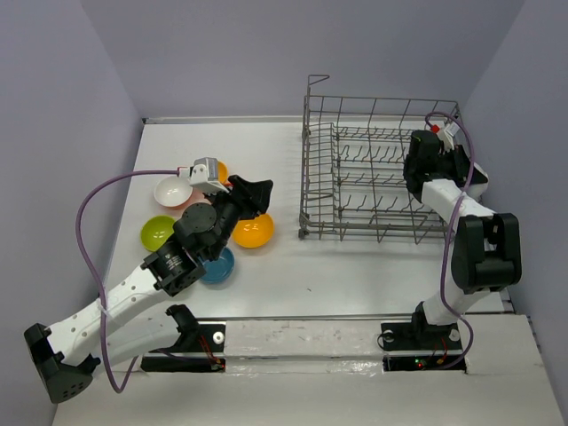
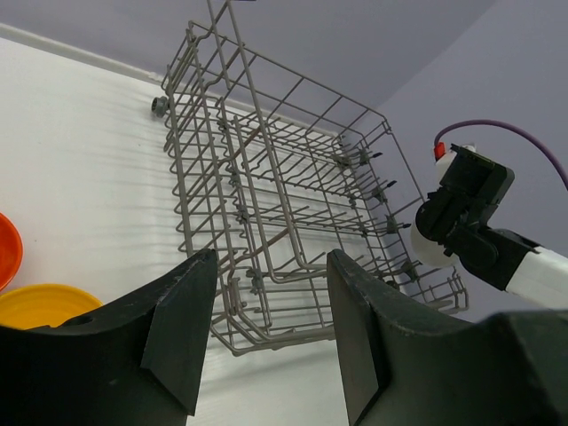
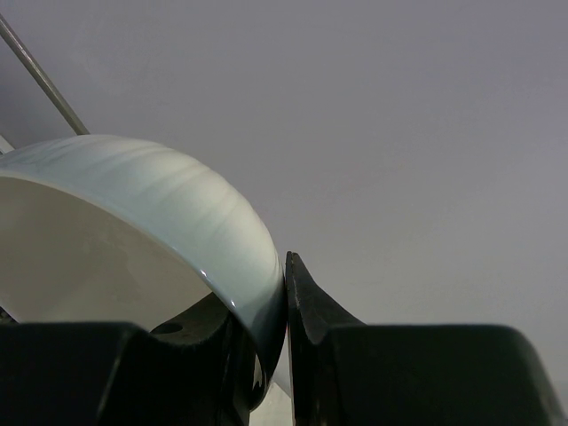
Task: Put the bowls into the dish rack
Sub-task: Insert the bowl into the dish rack.
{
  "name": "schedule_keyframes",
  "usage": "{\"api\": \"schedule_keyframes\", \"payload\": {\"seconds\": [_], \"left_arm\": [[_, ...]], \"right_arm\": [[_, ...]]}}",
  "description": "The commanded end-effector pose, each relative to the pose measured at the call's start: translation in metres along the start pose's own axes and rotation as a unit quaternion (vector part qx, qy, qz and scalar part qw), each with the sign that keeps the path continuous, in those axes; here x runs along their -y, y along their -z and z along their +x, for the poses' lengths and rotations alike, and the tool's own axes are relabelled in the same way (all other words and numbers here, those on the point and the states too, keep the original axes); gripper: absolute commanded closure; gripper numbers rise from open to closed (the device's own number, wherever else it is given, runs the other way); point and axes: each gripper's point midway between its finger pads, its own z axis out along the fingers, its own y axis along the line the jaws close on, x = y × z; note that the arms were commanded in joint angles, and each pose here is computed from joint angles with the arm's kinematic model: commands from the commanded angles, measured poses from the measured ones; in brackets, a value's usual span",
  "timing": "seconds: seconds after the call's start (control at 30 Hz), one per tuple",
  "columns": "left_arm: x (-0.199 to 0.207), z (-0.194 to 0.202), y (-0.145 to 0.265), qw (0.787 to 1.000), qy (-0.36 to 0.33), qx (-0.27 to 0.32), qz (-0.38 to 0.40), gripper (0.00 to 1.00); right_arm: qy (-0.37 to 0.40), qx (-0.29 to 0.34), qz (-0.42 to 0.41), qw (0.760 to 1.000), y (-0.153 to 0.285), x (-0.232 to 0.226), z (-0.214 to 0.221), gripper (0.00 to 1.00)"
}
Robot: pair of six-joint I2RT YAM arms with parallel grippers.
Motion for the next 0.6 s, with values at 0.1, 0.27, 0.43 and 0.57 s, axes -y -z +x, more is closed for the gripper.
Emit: {"api": "schedule_keyframes", "payload": {"seconds": [0.1, 0.27, 0.43, 0.57], "left_arm": [[0.003, -0.007, -0.001, 1.000, 0.001, 0.018, 0.004, 0.38], [0.002, -0.005, -0.002, 1.000, 0.000, 0.015, 0.002, 0.38], [0.002, -0.002, -0.005, 1.000, -0.002, 0.011, 0.000, 0.38], [0.002, -0.001, -0.007, 1.000, -0.002, 0.011, -0.002, 0.38]], "right_arm": [[-0.021, -0.050, 0.063, 0.997, 0.005, 0.015, 0.012, 0.99], [-0.030, -0.044, 0.060, 0.997, 0.008, 0.014, 0.011, 0.99], [-0.047, -0.043, 0.059, 0.996, 0.008, 0.022, 0.006, 0.99], [-0.050, -0.039, 0.057, 0.996, 0.011, 0.023, 0.005, 0.99]]}}
